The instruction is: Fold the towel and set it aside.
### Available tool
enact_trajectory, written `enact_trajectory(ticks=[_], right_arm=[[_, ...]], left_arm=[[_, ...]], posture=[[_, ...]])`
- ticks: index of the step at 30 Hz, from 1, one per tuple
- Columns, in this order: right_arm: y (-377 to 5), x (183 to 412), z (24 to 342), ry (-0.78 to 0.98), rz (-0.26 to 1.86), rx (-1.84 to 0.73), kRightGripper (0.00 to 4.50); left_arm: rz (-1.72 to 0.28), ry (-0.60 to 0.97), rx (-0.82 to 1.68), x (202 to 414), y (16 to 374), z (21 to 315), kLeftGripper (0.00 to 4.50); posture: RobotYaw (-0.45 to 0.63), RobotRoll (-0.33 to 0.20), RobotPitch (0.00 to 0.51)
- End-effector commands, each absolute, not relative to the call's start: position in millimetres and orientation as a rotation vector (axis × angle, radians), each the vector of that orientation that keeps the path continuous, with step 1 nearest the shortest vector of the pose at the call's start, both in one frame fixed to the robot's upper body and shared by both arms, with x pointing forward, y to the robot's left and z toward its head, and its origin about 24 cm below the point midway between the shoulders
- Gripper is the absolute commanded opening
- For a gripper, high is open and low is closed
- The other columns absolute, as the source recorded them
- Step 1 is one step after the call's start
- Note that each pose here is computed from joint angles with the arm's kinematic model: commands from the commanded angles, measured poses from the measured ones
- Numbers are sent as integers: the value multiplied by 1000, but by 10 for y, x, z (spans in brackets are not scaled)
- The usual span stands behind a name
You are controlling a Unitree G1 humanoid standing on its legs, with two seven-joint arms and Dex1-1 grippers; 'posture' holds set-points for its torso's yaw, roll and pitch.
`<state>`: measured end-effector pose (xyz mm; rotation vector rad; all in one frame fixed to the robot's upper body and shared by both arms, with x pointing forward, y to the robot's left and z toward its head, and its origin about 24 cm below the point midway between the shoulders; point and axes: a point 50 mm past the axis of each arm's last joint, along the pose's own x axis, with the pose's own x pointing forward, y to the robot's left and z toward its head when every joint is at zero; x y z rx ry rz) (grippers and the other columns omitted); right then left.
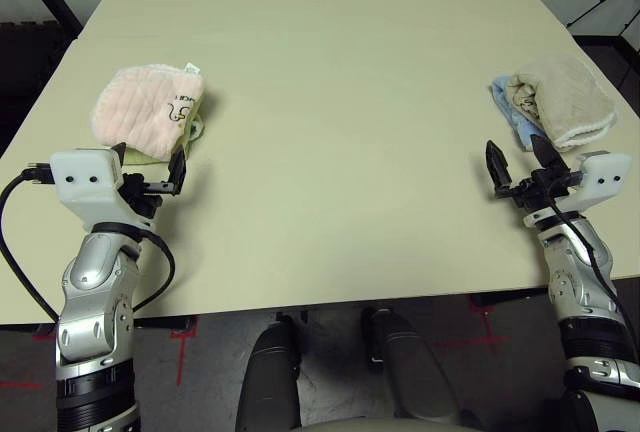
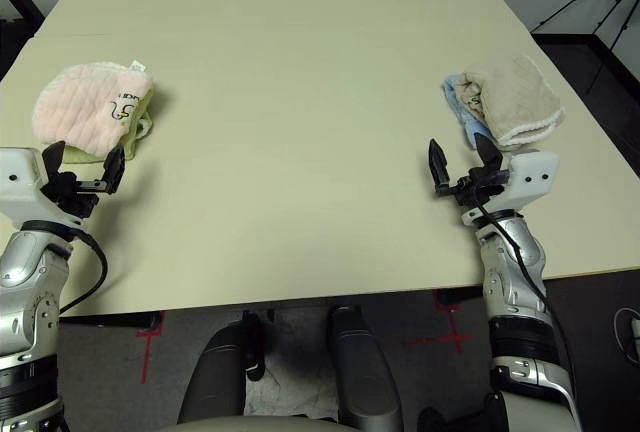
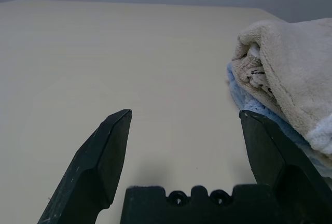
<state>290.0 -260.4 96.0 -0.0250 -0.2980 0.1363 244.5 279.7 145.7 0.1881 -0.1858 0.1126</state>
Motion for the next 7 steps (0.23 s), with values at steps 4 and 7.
enact_trajectory(ticks=[4,7], right_arm=[[-2645,2882,944,-289,130,-37,4500],[-2651,2885,943,-289,129,-36,4500]], left_arm=[[117,-193,193,2428,2791,1453,4436],[117,-193,195,2429,2784,1451,4436]], posture=[[-137,0,205],[-135,0,203]])
